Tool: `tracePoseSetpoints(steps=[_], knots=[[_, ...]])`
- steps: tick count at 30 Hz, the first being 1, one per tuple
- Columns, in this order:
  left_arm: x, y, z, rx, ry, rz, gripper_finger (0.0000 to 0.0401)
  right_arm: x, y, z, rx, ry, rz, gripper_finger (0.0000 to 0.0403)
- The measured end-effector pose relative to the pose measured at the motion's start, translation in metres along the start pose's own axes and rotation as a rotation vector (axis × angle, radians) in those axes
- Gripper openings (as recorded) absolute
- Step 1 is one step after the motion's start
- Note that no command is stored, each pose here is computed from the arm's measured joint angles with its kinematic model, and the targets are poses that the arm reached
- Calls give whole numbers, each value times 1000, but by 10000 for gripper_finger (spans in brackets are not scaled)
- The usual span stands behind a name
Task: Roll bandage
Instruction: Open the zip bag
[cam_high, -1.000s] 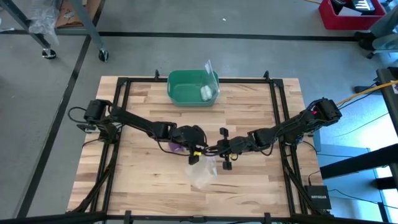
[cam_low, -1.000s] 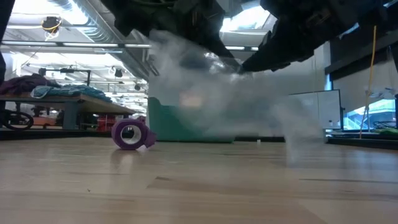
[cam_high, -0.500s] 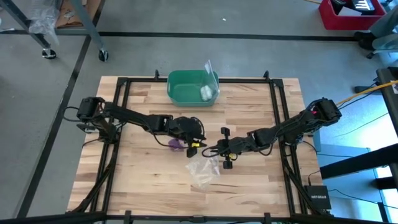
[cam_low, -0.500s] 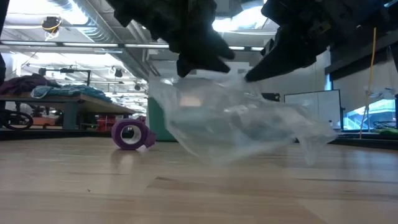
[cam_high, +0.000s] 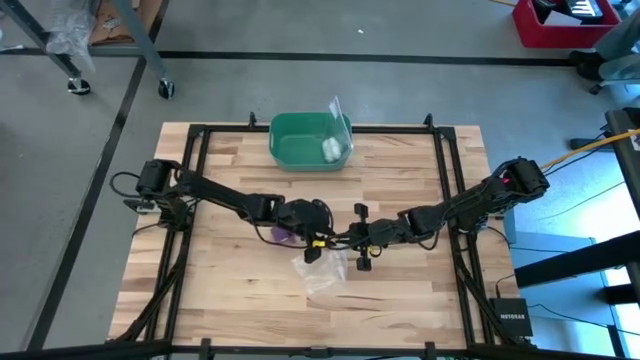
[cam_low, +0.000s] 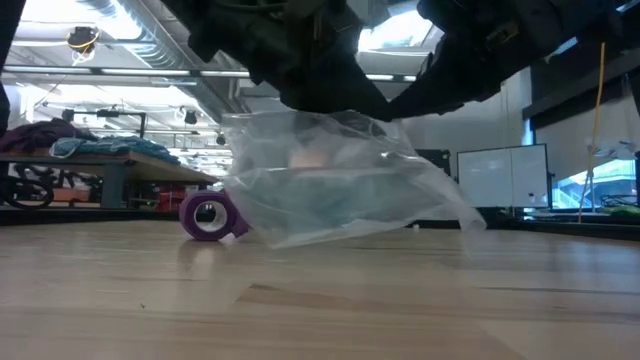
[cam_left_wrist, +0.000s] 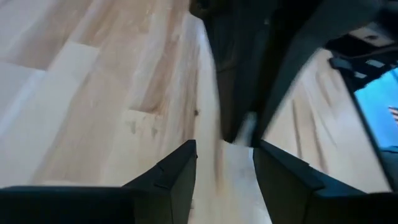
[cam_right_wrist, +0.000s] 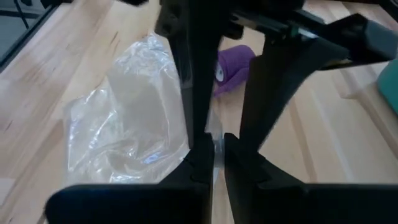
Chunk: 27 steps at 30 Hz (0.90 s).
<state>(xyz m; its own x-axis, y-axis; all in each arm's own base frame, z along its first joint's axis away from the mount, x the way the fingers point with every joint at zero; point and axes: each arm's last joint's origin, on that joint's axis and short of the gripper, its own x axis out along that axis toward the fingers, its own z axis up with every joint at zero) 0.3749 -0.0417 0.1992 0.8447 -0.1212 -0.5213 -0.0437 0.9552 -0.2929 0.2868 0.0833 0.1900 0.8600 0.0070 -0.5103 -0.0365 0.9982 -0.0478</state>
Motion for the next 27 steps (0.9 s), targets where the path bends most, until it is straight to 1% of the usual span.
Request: tracePoseSetpoints(steps=[2, 4, 8, 9, 13, 16, 17, 20, 21, 25, 27], knots=[[0, 0, 0, 32, 0, 7, 138, 0, 0, 1, 1, -5, 10, 26], [0, -1, -1, 71, 8, 8, 111, 0, 0, 2, 4, -16, 5, 26], [0, -1, -4, 138, 29, 12, 27, 0, -1, 6, 14, -61, -43, 26], [0, -1, -4, 151, 30, 12, 14, 0, -1, 6, 15, -67, -46, 28], [0, -1, -4, 165, 33, 12, 9, 0, -1, 7, 24, -73, -37, 41], [0, -4, -5, 192, 33, 5, 2, 0, 2, 8, 45, -76, 44, 52], [0, -5, -5, 196, 34, 4, 3, 0, 2, 9, 44, -91, 48, 55], [0, -6, -5, 209, 34, 2, 1, -3, 0, 12, 57, -112, -1, 58], [0, -6, -6, 212, 36, 0, 1, -4, 0, 13, 60, -113, -1, 59], [-1, -9, -6, 220, 34, -3, 1, -12, -1, 17, 58, -116, 44, 60], [-1, -10, -6, 221, 35, -5, 1, -21, -2, 18, 68, -92, 51, 60]])
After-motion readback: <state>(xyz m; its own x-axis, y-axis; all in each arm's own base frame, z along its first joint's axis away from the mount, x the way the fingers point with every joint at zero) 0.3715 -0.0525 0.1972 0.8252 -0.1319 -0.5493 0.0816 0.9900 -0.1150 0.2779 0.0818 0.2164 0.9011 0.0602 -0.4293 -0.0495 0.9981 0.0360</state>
